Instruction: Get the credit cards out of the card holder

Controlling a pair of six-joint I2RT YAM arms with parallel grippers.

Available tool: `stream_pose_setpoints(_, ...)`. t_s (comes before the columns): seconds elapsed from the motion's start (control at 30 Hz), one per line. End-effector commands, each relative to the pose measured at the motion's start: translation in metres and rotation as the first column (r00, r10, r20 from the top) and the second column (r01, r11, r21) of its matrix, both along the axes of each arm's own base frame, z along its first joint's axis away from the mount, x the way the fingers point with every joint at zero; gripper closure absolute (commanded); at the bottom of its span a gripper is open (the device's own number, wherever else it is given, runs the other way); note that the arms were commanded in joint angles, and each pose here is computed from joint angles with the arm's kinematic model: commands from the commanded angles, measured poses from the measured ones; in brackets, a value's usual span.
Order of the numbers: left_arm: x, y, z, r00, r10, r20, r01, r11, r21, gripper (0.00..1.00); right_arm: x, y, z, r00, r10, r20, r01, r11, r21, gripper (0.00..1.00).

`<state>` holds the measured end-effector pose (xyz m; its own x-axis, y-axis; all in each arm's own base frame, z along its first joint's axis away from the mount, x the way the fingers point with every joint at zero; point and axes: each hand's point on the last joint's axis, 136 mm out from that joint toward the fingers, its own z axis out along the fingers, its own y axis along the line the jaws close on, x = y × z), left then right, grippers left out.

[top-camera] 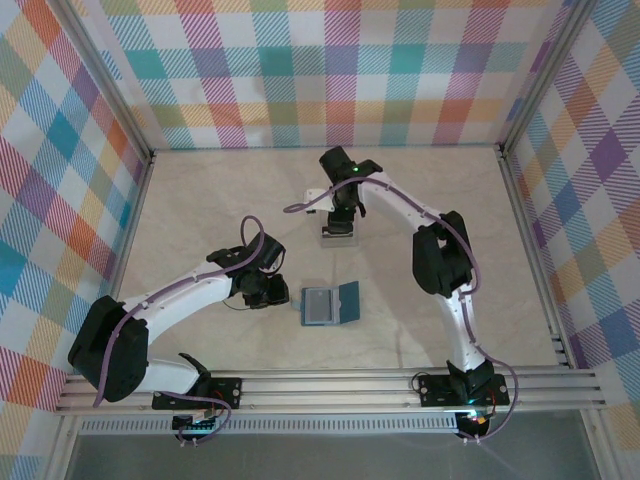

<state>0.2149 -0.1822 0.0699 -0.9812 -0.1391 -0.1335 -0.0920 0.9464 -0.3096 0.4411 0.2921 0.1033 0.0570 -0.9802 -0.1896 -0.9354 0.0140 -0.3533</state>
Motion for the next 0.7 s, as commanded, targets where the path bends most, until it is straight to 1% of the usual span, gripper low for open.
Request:
stream_pose_setpoints(0.0,0.003,0.001,0.005,1.0,0.001,0.002,-0.001,1.0,-0.003,0.75,0.007,0.002,0.011,0.998,0.003,0.061,-0.004,1.0,0.009,0.36)
stream_pose_setpoints(0.37,0.002,0.0,0.003,1.0,-0.001,-0.007,0.001,1.0,-0.003,0.75,0.019,0.002,-0.006,0.994,-0.038,0.105,0.037,0.999,0.017,0.36)
stream_pose_setpoints(0.67,0.003,0.0,0.004,1.0,0.0,-0.002,0.0,1.0,-0.007,0.75,0.032,0.005,0.007,0.98,-0.054,0.191,0.045,0.998,0.051,0.35)
